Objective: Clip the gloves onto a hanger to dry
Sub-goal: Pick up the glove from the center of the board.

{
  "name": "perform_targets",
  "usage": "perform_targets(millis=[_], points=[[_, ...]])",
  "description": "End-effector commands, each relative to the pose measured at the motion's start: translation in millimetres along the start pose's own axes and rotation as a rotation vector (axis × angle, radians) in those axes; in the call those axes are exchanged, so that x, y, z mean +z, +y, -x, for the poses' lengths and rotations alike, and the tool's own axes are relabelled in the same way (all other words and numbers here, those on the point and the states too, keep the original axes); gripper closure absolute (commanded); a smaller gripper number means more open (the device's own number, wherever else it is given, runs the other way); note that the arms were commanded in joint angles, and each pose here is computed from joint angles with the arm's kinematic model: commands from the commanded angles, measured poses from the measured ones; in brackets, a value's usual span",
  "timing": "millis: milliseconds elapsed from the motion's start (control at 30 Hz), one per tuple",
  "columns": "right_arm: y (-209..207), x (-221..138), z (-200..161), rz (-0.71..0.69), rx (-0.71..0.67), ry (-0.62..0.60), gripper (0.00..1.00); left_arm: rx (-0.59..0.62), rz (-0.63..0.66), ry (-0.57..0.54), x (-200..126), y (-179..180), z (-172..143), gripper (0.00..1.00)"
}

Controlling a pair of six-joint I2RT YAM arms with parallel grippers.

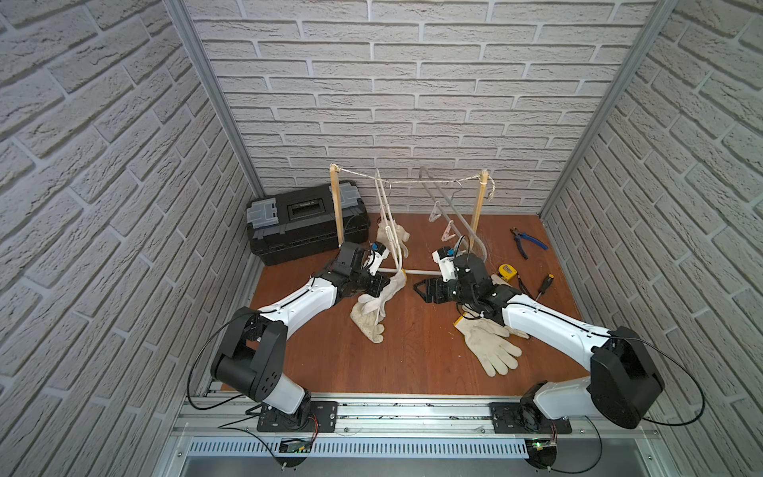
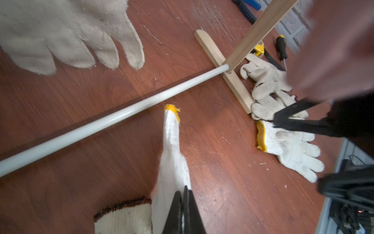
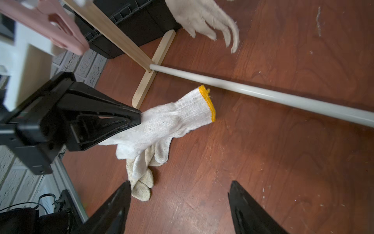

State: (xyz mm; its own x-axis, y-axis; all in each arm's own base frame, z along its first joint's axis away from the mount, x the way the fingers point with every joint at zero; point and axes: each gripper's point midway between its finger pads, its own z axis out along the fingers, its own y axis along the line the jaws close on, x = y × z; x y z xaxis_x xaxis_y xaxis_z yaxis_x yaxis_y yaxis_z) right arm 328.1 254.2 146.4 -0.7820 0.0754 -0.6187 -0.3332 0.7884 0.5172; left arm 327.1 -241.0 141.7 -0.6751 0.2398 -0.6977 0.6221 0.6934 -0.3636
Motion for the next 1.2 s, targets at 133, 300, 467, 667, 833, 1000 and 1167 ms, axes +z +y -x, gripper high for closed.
perform_targets(millis=[133, 300, 467, 667, 833, 1000, 1167], points=[[23, 6, 19, 0.136, 0.062, -0.114, 0.23, 0.009, -0.143, -0.161, -39, -42, 32, 1.0], [28, 5, 24, 0.175, 0.058, -0.149, 0.22, 0.004, -0.203, -0.225, -60, -60, 42, 1.0], [30, 4, 35, 0.263, 0.147, -0.212, 0.22, 0.002, -0.258, -0.307, -79, -75, 58, 1.0], [43, 7, 51, 0.407, 0.292, -0.279, 0.22, -0.009, -0.295, -0.341, -90, -84, 65, 1.0], [50, 7, 62, 0.484, 0.356, -0.32, 0.24, -0.022, -0.317, -0.362, -94, -87, 69, 1.0], [63, -1, 74, 0.575, 0.39, -0.352, 0.26, -0.04, -0.32, -0.368, -94, -83, 69, 1.0], [62, 2, 72, 0.571, 0.403, -0.342, 0.27, -0.056, -0.35, -0.398, -98, -84, 76, 1.0]])
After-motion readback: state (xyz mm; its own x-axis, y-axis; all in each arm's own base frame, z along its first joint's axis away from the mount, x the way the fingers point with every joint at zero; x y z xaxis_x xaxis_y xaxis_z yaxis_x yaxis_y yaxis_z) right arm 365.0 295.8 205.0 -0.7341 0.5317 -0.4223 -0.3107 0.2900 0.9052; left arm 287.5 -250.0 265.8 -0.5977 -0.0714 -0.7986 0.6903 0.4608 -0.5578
